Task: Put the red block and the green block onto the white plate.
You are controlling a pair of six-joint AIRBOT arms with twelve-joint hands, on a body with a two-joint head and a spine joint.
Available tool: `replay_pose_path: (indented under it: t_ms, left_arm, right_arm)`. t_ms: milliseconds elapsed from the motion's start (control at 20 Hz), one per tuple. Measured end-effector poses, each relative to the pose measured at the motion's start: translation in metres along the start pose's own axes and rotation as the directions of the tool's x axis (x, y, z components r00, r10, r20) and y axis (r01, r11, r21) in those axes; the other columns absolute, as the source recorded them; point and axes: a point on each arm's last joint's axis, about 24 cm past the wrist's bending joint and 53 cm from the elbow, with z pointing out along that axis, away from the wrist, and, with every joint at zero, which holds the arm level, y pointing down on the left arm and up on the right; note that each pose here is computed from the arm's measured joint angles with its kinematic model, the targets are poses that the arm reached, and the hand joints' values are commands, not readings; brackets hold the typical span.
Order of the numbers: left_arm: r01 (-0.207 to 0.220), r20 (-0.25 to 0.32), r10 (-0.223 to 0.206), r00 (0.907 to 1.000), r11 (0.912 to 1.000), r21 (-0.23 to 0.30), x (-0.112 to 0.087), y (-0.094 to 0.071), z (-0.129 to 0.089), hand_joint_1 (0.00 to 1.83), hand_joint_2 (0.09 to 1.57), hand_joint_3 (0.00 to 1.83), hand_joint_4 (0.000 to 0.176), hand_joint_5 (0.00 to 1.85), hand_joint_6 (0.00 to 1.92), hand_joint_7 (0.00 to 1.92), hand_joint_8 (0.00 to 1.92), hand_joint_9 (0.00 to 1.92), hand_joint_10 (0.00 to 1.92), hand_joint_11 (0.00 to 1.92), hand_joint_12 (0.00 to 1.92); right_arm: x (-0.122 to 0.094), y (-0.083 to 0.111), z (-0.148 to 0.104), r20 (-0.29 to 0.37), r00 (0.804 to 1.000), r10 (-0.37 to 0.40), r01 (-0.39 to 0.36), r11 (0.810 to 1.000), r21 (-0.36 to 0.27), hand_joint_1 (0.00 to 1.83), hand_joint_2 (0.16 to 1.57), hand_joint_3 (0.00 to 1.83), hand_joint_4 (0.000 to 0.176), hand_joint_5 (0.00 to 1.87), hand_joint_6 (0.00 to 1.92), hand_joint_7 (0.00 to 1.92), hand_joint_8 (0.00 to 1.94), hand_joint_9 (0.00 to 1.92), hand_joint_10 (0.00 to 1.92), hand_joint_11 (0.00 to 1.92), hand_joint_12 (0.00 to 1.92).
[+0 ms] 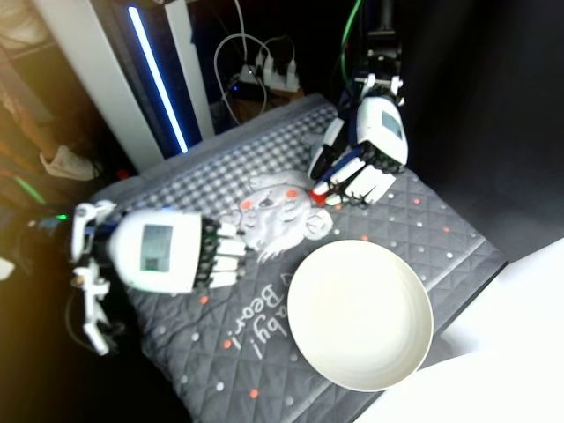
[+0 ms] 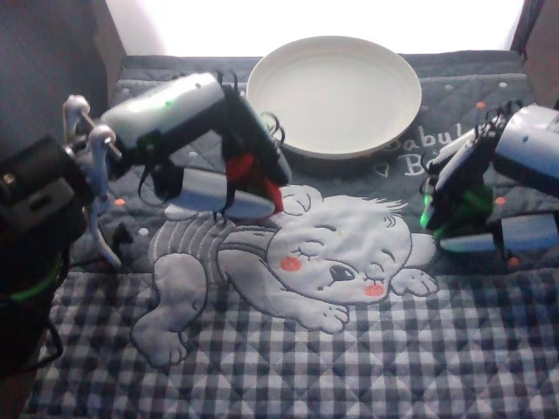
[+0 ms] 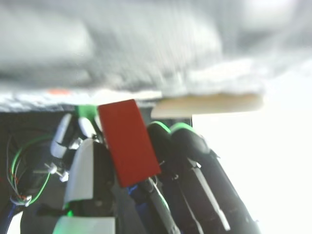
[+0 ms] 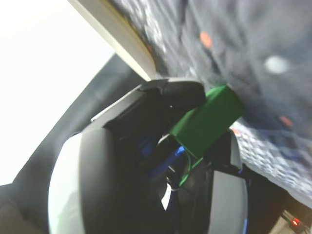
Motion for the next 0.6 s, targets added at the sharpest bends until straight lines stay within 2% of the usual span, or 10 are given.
replay_pose_path:
  t_ms: [50, 100, 150, 250, 300, 350, 400, 500, 550, 600]
  left_arm:
    - [-0.003, 0.017, 0.003, 0.9999, 0.9999, 0.015, -0.006, -0.004, 0.005, 1.3, 1.03, 0.0, 0.0, 1.4, 0.01, 1.12, 1.01, 1.13, 0.74, 0.75, 1.4]
    - [-0.006, 0.025, 0.005, 0.9997, 0.9997, 0.022, -0.009, -0.007, 0.008, 1.3, 1.03, 0.0, 0.0, 1.41, 0.01, 1.12, 0.99, 1.13, 0.74, 0.73, 1.39]
    - [-0.009, 0.034, 0.008, 0.9994, 0.9994, 0.032, -0.012, -0.01, 0.012, 1.3, 1.01, 0.0, 0.0, 1.41, 0.01, 1.18, 0.88, 1.15, 0.7, 0.69, 1.34]
    - [-0.019, 0.051, 0.016, 0.9986, 0.9987, 0.047, -0.019, -0.014, 0.018, 1.3, 0.98, 0.0, 0.0, 1.43, 0.04, 1.35, 0.49, 1.3, 0.49, 0.88, 1.2]
    - [-0.022, 0.063, 0.019, 0.9978, 0.9983, 0.054, -0.024, -0.017, 0.022, 1.3, 0.97, 0.0, 0.0, 1.43, 0.07, 1.44, 0.28, 1.38, 0.49, 1.03, 1.24]
    - [-0.029, 0.082, 0.024, 0.9963, 0.9977, 0.061, -0.031, -0.018, 0.027, 1.3, 0.97, 0.0, 0.0, 1.32, 0.34, 1.53, 0.07, 1.42, 0.4, 1.15, 1.07]
    - [-0.032, 0.094, 0.026, 0.9952, 0.9976, 0.062, -0.035, -0.018, 0.03, 1.3, 0.97, 0.0, 0.0, 1.3, 0.39, 1.55, 0.02, 1.47, 0.31, 1.23, 0.99]
    - [-0.039, 0.115, 0.032, 0.9929, 0.9976, 0.058, -0.043, -0.017, 0.035, 1.31, 0.96, 0.0, 0.0, 1.4, 0.14, 1.56, 0.04, 1.53, 0.18, 1.2, 0.94]
    - [-0.042, 0.125, 0.035, 0.9916, 0.9976, 0.055, -0.049, -0.018, 0.038, 1.31, 0.96, 0.0, 0.0, 1.44, 0.06, 1.55, 0.06, 1.55, 0.15, 1.24, 0.96]
    - [-0.044, 0.141, 0.035, 0.9894, 0.9975, 0.055, -0.056, -0.018, 0.041, 1.31, 0.97, 0.01, 0.0, 1.41, 0.07, 1.4, 0.41, 1.56, 0.15, 1.23, 1.06]
  right_arm:
    - [-0.008, -0.003, 0.001, 0.032, 0.999, 0.011, -0.011, 1.0, 0.002, 1.31, 1.02, 0.0, 0.0, 1.12, 0.66, 1.34, 0.43, 1.26, 0.69, 1.11, 1.07]
    - [-0.013, -0.005, 0.001, 0.049, 0.999, 0.014, -0.014, 1.0, 0.004, 1.3, 1.01, 0.0, 0.0, 1.14, 0.6, 1.34, 0.51, 1.34, 0.55, 1.14, 1.08]
    - [-0.018, -0.006, 0.001, 0.069, 0.997, 0.018, -0.019, 1.0, 0.002, 1.38, 1.02, 0.0, 0.0, 1.14, 0.57, 1.29, 0.41, 1.15, 0.92, 1.02, 1.09]
    - [-0.025, -0.006, 0.002, 0.104, 0.994, 0.029, -0.028, 1.0, -0.011, 1.4, 1.01, 0.0, 0.0, 1.23, 0.4, 1.34, 0.29, 1.11, 1.05, 0.93, 1.19]
    - [-0.028, -0.008, 0.003, 0.123, 0.992, 0.037, -0.035, 0.999, -0.012, 1.31, 0.99, 0.0, 0.0, 1.29, 0.34, 1.36, 0.39, 1.15, 0.89, 0.94, 1.27]
    - [-0.031, -0.012, 0.005, 0.143, 0.988, 0.048, -0.047, 0.999, -0.009, 1.39, 1.0, 0.0, 0.0, 1.33, 0.14, 1.31, 0.41, 1.12, 1.05, 0.93, 1.25]
    - [-0.033, -0.014, 0.005, 0.154, 0.987, 0.052, -0.051, 0.999, -0.006, 1.32, 1.0, 0.0, 0.0, 1.39, 0.06, 1.25, 0.69, 1.15, 0.95, 0.93, 1.31]
    - [-0.036, -0.015, 0.012, 0.166, 0.985, 0.053, -0.051, 0.999, -0.012, 1.31, 1.01, 0.0, 0.0, 1.4, 0.01, 1.2, 0.87, 1.17, 0.95, 0.94, 1.41]
    - [-0.042, -0.009, 0.023, 0.185, 0.981, 0.053, -0.048, 0.998, -0.033, 1.3, 0.99, 0.0, 0.0, 1.42, 0.06, 1.34, 0.52, 1.22, 0.75, 0.94, 1.3]
    - [-0.05, -0.001, 0.033, 0.207, 0.977, 0.054, -0.042, 0.997, -0.064, 1.3, 0.98, 0.0, 0.0, 1.32, 0.28, 1.44, 0.29, 1.33, 0.57, 1.05, 1.24]
